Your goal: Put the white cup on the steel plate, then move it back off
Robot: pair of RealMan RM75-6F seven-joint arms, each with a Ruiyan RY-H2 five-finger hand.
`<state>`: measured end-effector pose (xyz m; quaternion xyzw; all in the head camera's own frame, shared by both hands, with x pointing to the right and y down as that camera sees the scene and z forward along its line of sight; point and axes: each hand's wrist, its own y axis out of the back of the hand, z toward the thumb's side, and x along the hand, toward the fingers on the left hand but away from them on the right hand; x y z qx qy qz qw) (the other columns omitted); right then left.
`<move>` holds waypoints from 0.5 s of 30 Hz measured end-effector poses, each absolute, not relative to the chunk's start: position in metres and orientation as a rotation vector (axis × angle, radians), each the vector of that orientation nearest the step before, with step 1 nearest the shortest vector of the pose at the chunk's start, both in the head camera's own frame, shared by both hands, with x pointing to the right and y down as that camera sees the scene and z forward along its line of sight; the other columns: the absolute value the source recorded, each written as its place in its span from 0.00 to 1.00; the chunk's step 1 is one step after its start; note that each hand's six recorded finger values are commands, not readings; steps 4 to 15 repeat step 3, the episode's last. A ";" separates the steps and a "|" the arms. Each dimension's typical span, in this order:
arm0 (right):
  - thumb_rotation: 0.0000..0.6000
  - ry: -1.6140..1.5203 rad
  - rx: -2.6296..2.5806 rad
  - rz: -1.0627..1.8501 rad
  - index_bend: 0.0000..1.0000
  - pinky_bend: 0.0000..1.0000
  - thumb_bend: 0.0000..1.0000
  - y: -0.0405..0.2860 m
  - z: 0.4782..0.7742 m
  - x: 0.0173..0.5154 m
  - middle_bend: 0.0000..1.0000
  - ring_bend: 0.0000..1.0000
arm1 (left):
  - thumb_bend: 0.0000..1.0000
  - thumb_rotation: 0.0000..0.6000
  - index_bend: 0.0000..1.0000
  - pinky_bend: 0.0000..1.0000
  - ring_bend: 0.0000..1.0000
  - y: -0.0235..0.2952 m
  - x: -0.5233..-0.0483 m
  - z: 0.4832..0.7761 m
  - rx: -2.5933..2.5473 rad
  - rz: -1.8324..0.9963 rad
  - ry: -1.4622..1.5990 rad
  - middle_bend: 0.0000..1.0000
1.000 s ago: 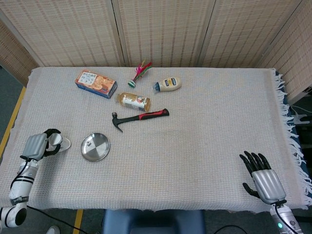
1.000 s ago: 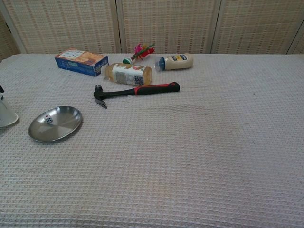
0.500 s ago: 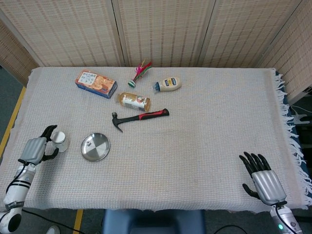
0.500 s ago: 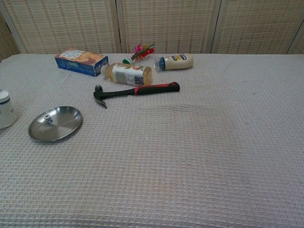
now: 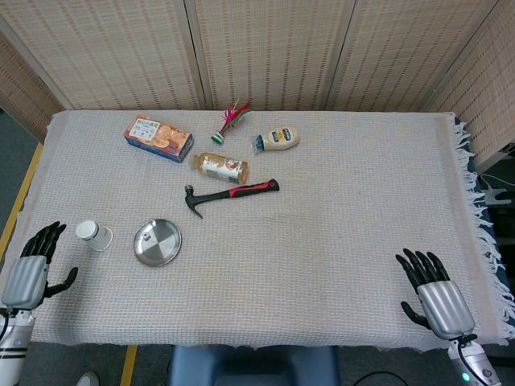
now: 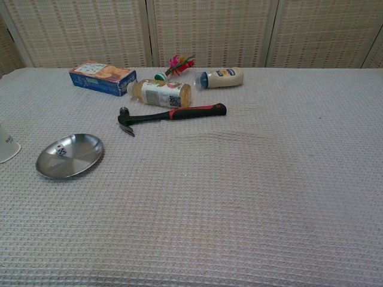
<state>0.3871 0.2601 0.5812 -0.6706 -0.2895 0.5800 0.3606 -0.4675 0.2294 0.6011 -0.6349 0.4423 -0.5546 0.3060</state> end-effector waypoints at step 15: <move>1.00 -0.732 -1.732 1.507 0.00 0.00 0.21 0.261 0.583 0.387 0.00 0.00 | 0.34 1.00 0.00 0.08 0.00 0.241 -0.464 0.588 -1.647 -1.444 1.143 0.00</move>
